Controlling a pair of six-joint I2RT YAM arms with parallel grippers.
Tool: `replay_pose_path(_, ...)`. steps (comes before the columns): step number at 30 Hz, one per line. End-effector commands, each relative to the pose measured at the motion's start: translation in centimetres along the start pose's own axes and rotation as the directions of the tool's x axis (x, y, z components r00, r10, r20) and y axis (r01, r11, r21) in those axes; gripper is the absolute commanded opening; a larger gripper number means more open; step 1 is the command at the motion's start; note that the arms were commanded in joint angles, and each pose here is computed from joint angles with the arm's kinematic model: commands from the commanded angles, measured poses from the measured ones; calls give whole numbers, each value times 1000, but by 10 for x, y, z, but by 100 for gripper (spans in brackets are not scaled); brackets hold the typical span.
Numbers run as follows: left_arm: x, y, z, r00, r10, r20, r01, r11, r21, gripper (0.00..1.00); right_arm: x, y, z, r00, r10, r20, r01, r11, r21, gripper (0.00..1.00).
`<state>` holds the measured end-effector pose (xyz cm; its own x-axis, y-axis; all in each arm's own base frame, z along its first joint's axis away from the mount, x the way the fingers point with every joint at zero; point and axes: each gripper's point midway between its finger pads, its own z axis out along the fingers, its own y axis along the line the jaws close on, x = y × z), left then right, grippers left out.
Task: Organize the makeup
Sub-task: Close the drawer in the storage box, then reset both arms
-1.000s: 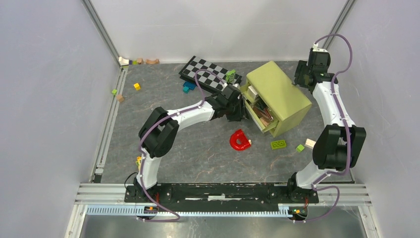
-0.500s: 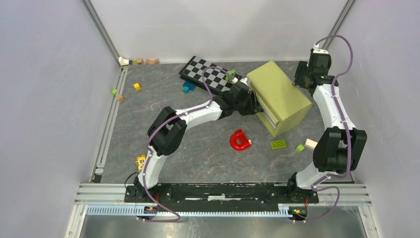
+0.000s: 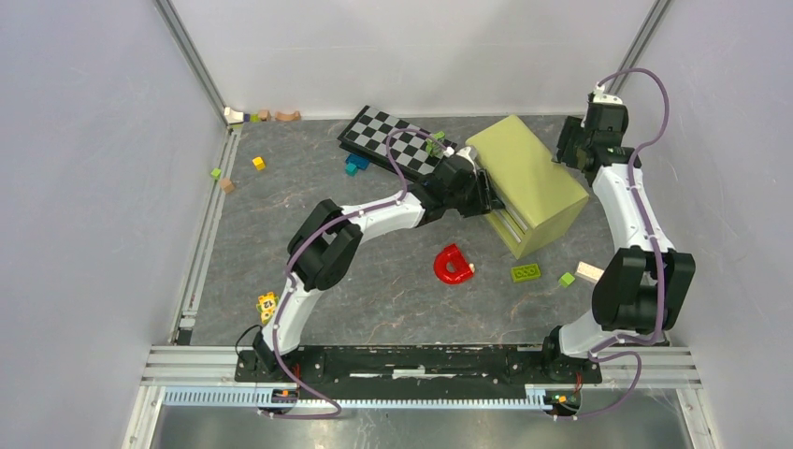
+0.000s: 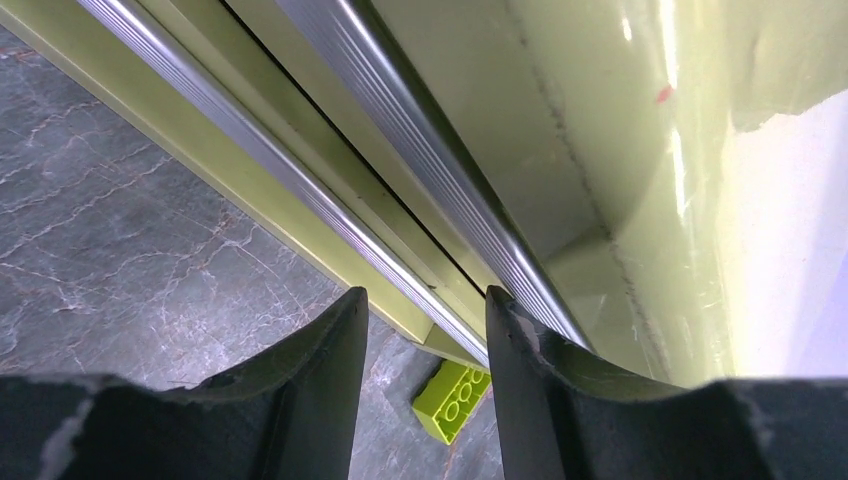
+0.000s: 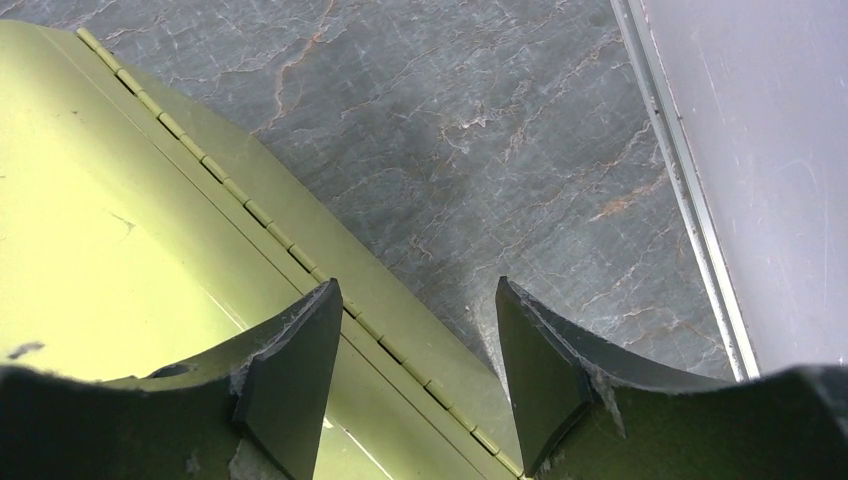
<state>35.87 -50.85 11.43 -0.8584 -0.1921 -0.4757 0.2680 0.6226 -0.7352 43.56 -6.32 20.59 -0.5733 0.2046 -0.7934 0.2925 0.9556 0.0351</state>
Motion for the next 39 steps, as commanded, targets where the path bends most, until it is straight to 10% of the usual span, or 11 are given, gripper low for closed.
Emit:
replay_pose_path(1,-16,-39,-5,999,24,44,-29,992,122,54,35,17,-13,993,-21,-120,11,996,-84,65)
replay_pose_path(11,-20,0,-92,980,182,76,-170,975,-143,55,-46,-20,-69,988,36,150,-51,994,100,66)
replay_pose_path(18,-30,31,-172,944,306,125,-248,905,-346,59,-77,-8,-120,935,67,349,-61,998,-28,69)
replay_pose_path(26,-19,87,-246,941,302,153,-194,852,-487,69,-48,46,-136,952,73,299,35,940,-339,70)
replay_pose_path(39,-10,85,-344,928,252,273,-96,873,-479,79,4,125,-169,971,184,154,10,612,-791,78)
